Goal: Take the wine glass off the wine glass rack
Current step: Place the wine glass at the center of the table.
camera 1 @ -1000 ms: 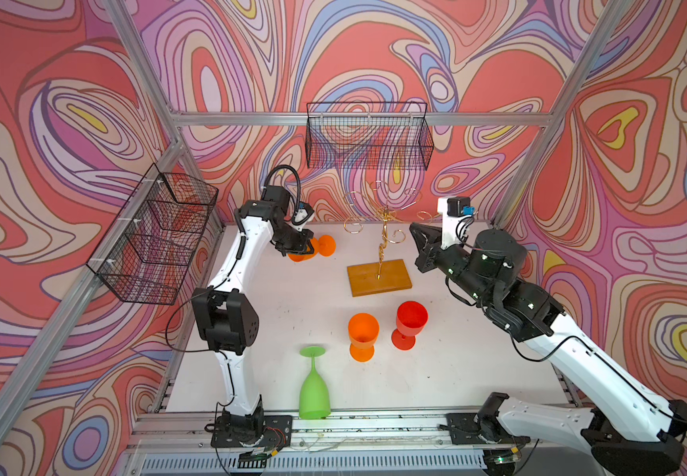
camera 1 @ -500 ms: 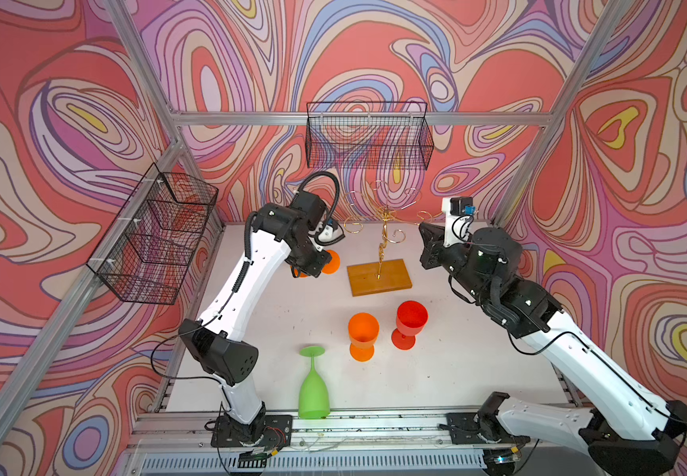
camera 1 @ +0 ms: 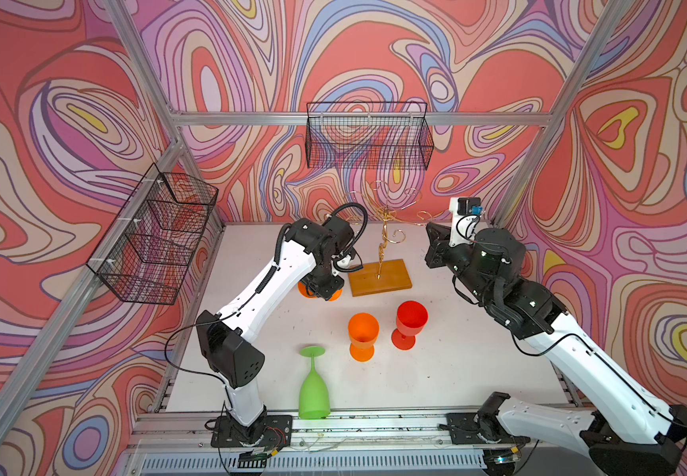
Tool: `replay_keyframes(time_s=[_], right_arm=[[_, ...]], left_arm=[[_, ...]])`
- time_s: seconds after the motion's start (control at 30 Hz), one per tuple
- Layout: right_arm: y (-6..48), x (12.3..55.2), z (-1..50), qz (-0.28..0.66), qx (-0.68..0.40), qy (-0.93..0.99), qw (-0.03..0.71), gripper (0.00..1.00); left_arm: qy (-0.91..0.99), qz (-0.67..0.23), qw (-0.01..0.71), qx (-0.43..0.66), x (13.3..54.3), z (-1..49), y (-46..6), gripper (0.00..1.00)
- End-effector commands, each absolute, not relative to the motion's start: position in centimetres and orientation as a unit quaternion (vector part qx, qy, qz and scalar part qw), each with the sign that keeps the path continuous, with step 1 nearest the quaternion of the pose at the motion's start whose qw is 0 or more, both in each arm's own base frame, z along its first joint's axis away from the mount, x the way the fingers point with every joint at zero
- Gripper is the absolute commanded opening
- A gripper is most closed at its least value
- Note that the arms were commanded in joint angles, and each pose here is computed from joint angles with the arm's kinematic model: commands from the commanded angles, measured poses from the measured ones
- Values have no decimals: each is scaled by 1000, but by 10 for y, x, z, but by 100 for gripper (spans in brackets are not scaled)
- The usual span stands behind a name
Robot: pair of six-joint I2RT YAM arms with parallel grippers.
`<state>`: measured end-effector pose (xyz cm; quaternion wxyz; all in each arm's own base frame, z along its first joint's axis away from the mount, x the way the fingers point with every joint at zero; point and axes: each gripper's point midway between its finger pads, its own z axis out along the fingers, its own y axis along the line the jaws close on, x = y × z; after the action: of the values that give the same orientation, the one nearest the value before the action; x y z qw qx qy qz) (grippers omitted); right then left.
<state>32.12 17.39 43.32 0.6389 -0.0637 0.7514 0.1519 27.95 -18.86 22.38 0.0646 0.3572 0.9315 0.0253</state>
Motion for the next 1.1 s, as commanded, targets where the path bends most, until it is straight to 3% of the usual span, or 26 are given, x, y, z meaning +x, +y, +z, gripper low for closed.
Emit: replay_keyframes(time_s=[0.0, 1.07], right_arm=[[169, 322, 427, 145, -56, 758, 633, 0], [170, 325, 422, 145, -54, 762, 629, 0]], left_arm=[[927, 41, 37, 371, 271, 215, -187, 0], [911, 54, -55, 404, 254, 168, -193, 2]])
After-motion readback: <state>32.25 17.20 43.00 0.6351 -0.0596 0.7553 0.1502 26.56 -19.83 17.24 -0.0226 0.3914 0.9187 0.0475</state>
